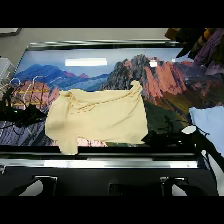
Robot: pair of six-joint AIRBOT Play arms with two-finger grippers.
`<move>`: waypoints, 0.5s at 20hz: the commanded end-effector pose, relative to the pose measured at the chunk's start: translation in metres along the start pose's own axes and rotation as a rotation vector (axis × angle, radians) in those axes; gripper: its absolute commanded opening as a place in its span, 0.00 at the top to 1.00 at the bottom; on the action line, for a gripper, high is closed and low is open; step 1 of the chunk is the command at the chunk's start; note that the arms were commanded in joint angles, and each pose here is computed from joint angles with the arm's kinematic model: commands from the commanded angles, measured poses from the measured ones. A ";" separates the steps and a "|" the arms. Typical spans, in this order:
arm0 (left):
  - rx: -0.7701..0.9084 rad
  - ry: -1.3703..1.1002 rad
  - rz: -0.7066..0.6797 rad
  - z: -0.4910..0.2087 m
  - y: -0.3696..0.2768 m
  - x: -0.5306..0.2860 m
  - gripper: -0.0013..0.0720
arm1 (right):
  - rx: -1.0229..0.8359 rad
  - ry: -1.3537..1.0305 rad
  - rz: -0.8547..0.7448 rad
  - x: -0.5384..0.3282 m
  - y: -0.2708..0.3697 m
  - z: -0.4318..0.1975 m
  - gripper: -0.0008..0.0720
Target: Fold the clothes and pants, and hang the long-sleeved shirts on hangers.
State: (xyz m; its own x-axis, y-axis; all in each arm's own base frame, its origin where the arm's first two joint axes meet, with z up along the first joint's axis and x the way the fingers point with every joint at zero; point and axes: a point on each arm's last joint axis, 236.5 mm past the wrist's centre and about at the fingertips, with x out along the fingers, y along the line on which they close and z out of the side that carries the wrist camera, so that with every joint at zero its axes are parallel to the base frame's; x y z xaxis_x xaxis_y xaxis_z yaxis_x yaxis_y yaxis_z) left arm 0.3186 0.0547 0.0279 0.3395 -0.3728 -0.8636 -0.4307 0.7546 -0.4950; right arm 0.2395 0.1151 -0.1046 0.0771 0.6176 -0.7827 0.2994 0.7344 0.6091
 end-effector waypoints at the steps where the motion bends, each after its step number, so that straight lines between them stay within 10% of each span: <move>1: 0.039 0.023 0.027 -0.006 0.007 0.000 0.42 | 0.009 -0.073 -0.034 0.005 -0.004 0.015 0.68; 3: 0.052 0.024 0.077 -0.006 0.020 0.000 0.42 | -0.004 -0.044 -0.025 0.005 -0.001 0.009 0.94; 10: -0.134 -0.024 0.111 -0.014 0.088 0.017 0.42 | -0.023 0.038 0.009 0.000 0.010 -0.014 0.95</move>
State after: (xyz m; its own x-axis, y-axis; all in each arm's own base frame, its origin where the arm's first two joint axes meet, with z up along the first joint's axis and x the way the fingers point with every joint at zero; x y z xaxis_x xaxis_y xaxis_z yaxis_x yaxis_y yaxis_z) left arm 0.2866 0.0909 -0.0136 0.2934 -0.3041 -0.9064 -0.5217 0.7435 -0.4183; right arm 0.2358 0.1189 -0.1061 0.0653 0.6045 -0.7939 0.2841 0.7514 0.5955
